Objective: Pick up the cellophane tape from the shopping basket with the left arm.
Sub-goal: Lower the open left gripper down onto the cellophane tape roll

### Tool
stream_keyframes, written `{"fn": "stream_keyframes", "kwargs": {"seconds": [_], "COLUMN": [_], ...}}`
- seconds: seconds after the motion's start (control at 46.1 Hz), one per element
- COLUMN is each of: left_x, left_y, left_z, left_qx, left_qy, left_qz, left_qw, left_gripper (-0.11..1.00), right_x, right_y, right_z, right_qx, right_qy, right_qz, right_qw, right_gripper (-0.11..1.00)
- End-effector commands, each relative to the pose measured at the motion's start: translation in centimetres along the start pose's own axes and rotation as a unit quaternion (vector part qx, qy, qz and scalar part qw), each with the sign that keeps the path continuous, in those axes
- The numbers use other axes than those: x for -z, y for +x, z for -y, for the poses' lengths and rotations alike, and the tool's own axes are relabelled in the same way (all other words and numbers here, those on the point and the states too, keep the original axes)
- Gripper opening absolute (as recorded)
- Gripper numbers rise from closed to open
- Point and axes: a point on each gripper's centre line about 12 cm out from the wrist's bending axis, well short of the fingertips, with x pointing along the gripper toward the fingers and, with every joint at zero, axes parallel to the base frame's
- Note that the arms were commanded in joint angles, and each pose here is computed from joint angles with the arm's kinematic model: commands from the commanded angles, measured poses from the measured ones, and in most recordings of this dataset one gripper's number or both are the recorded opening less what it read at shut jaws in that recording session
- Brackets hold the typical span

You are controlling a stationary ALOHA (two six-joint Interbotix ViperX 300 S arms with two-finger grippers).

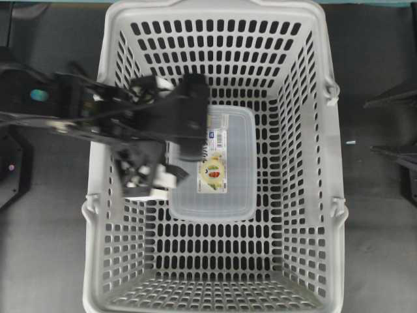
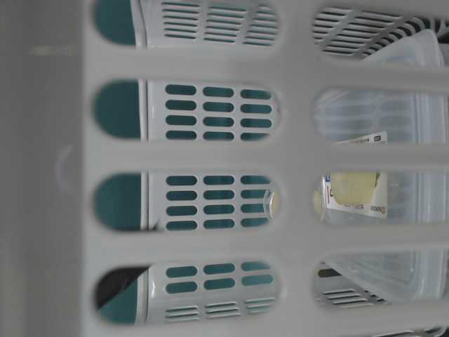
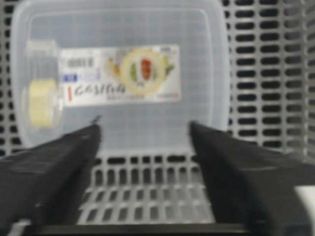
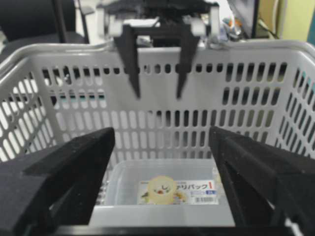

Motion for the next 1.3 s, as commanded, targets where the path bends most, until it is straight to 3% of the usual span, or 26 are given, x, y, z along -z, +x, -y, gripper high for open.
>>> {"fn": "stream_keyframes", "kwargs": {"seconds": [0.0, 0.065, 0.564, 1.064, 1.15, 1.281], "left_x": [-1.5, -1.7, -0.4, 1.1, 1.0, 0.7], "left_y": [0.5, 2.0, 10.1, 12.8, 12.6, 12.2], "left_z": [0.1, 0.1, 0.3, -0.1, -0.2, -0.2], "left_qx": [-0.001, -0.001, -0.001, -0.003, -0.004, -0.004], "left_qy": [0.003, 0.005, 0.007, 0.003, 0.003, 0.003], "left_qz": [0.008, -0.006, -0.087, -0.110, -0.112, -0.107], "left_qw": [1.0000, 1.0000, 0.9962, 0.9939, 0.9937, 0.9942], "left_gripper": [0.84, 0.91, 0.90, 0.89, 0.85, 0.55], "right_x": [-0.2, -0.2, 0.0, 0.4, 0.3, 0.4], "right_y": [0.1, 0.1, -0.6, -0.9, -1.1, -1.2], "right_z": [-0.1, -0.1, -0.1, -0.1, -0.1, -0.1], "right_qx": [-0.002, -0.002, -0.003, -0.003, -0.003, -0.003], "right_qy": [0.001, 0.001, 0.001, 0.001, 0.001, 0.001], "right_qz": [0.005, 0.005, 0.015, 0.013, 0.016, 0.017], "right_qw": [1.0000, 1.0000, 0.9999, 0.9999, 0.9999, 0.9999], "right_gripper": [0.75, 0.75, 0.75, 0.75, 0.75, 0.75]}}
